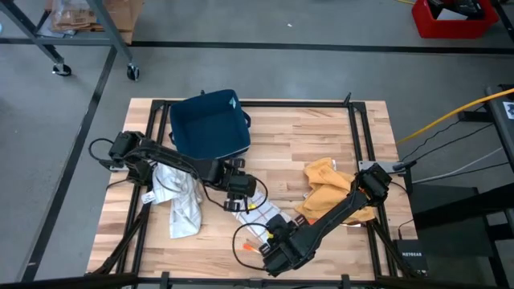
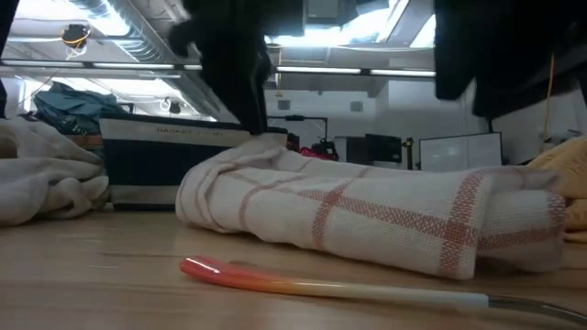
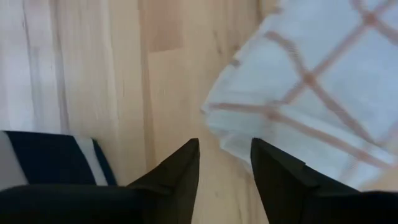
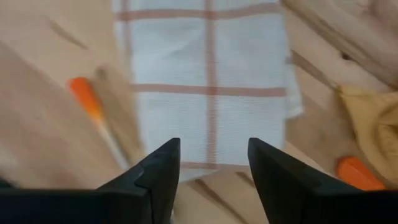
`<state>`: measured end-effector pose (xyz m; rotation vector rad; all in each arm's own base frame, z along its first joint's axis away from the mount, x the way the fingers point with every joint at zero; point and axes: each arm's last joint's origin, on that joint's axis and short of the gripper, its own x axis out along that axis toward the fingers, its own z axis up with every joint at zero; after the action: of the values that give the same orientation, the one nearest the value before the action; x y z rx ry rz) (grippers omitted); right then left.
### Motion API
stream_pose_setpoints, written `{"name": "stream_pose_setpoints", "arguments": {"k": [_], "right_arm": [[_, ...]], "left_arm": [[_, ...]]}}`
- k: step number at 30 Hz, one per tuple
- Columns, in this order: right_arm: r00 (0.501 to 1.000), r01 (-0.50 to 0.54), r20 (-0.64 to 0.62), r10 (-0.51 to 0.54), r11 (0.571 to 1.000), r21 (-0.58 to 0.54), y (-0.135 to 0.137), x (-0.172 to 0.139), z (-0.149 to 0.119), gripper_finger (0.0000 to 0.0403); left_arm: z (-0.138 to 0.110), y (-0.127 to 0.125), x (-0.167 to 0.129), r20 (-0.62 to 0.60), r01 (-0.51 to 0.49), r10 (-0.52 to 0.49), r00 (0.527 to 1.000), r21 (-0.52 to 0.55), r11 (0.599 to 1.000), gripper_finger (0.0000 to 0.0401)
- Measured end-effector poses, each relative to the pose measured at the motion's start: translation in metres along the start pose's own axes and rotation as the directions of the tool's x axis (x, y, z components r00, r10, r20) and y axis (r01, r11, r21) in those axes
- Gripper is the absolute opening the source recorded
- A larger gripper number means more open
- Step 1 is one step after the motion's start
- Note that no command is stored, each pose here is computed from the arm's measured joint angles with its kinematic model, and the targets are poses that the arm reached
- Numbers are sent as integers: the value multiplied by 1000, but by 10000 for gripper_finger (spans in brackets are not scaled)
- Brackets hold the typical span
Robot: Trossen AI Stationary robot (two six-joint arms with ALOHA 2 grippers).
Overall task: Fold towel
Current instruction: Fold the right white patterned towel
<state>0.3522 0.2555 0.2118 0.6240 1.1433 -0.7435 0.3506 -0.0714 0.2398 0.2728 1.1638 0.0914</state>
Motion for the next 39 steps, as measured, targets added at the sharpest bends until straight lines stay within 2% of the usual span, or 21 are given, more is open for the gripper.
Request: {"name": "stream_pose_setpoints", "arguments": {"k": [8, 13, 15, 19, 25, 31, 35, 39], "right_arm": [[997, -75, 2, 75, 997, -2, 7, 9, -3, 189], [997, -73, 4, 73, 997, -2, 4, 22, -7, 188], [997, -70, 13, 70, 998, -3, 3, 27, -8, 188], [998, -57, 20, 57, 998, -7, -1, 36, -11, 188], [1000, -13, 20, 14, 1000, -20, -10, 52, -16, 188], [999, -26, 27, 27, 1000, -14, -13, 65, -19, 188], [999, -37, 27, 38, 999, -11, -13, 67, -20, 188], [999, -44, 24, 44, 999, -9, -12, 66, -20, 188]], "left_arm": [[-1, -30, -20, -11, 47, -46, 999, 70, 996, 120], [2, -54, -27, 70, 88, -95, 993, 102, 991, 119], [3, -63, -22, 134, 103, -114, 984, 89, 991, 119], [-6, -75, -4, 182, 106, -122, 976, 96, 990, 119], [-32, -65, 32, 134, -1, -10, 991, 84, 996, 119], [-55, -46, 63, 108, -24, 25, 994, -5, 1000, 119], [-61, -43, 69, 112, 7, -5, 994, -25, 1000, 119], [-58, -41, 59, 126, 18, -15, 992, -21, 1000, 119]]}}
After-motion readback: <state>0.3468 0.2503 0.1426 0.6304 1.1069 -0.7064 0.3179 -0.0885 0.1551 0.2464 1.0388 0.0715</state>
